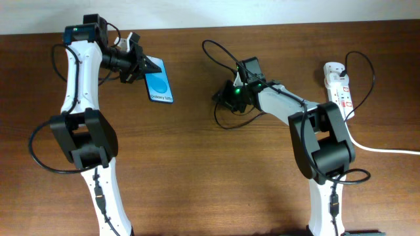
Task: Plug charger to phone and switch on socket
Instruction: 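Lower the right gripper onto the black cable's USB-C plug, then grasp the USB-C plug with the right gripper and lift it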
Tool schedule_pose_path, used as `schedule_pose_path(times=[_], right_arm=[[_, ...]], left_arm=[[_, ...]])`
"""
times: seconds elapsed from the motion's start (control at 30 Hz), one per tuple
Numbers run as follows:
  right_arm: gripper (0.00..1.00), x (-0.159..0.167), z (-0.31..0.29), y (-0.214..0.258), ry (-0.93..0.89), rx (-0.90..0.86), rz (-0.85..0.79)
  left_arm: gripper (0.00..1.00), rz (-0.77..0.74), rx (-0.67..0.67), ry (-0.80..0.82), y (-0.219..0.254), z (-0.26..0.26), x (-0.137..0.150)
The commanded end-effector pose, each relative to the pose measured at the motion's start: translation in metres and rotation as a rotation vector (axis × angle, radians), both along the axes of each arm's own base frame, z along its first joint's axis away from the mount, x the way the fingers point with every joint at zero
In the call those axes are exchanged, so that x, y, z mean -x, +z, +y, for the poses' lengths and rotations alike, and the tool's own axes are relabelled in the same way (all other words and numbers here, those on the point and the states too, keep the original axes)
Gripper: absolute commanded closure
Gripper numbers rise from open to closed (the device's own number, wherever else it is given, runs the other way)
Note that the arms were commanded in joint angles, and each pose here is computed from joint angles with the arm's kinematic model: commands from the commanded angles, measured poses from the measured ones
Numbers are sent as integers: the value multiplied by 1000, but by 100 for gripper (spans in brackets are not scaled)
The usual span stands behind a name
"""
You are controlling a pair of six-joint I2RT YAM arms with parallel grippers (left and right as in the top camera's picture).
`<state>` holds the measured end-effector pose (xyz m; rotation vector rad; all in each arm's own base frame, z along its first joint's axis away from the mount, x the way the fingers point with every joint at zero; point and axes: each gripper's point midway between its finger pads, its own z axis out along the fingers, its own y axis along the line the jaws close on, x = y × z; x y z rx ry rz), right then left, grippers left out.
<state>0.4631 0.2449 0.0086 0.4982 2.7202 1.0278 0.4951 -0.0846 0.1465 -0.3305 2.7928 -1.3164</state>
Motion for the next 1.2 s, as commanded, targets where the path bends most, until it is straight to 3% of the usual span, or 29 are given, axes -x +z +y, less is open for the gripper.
schedule_pose_path(times=[0.0, 0.17, 0.23, 0.43, 0.7, 0.93, 1.17], right_arm=[[73, 15, -5, -46, -31, 57, 102], [82, 13, -8, -47, -35, 57, 100], [94, 12, -9, -47, -3, 59, 79], [96, 9, -17, -25, 178, -52, -27], [96, 15, -42, 86, 388, -197, -295], [96, 59, -68, 195, 449, -148, -456], [96, 97, -80, 252, 454, -209, -509]], left_arm=[[100, -31, 15, -15, 10, -4, -1], [100, -31, 15, -15, 10, -4, -1], [100, -31, 15, -15, 10, -4, -1], [100, -31, 15, -15, 10, -4, -1], [100, -26, 17, -19, 10, -7, 1], [100, -146, 122, -153, 26, -37, 7], [100, -213, 236, -234, 44, -59, 17]])
